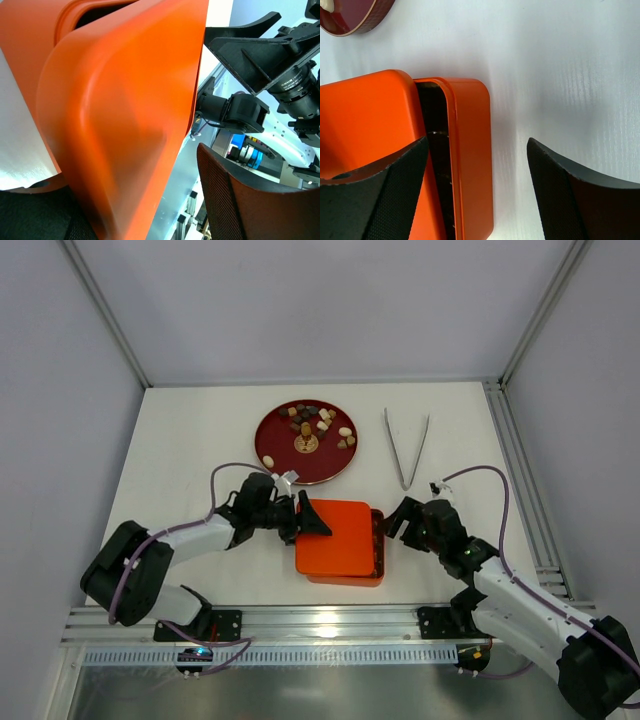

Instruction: Pack the chocolate

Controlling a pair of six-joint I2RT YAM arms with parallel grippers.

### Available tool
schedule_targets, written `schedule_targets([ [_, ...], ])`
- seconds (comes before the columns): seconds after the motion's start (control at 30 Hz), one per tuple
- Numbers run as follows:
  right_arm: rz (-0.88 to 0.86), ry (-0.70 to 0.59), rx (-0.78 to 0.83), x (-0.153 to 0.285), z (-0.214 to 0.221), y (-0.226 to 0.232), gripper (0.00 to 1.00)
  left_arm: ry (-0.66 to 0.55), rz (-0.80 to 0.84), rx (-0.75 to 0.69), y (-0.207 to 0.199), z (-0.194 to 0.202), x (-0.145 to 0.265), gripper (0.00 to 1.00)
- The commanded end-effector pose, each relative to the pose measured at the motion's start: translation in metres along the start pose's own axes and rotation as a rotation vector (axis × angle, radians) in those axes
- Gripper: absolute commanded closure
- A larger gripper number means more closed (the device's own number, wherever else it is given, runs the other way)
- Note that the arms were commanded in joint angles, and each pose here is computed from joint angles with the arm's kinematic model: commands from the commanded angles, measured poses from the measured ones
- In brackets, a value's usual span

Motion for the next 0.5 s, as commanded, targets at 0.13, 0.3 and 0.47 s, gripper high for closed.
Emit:
schedule_targets([
  [0.13, -0.038, -0.029, -0.004, -0.0049, -0.0007, 0.0063, 0.27, 0.008, 0.001, -0.040, -0.0086, -0.0085, 0.0078, 0.35],
  [0.3, -0.024, -0.016, -0.004, -0.0079, 0.0043, 0.0021, 0.32, 0.013, -0.005, -0.033, -0.0072, -0.0069, 0.0102, 0.35],
  [0.47, -0.020, -0.016, -0.009, -0.0087, 0.0055, 0.0003, 0.36, 0.016, -0.013, -0.026, -0.0068, -0.0076, 0.0130, 0.35],
])
Point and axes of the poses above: each gripper's point midway between its finger pads, its own x axis back along the fingers, its own y axis along the line the jaws close on, z = x × y, the point moved 10 cm from there along x, back along the fingers, and after that the axes turned 14 degrees about -x, right-handed, at the moved point
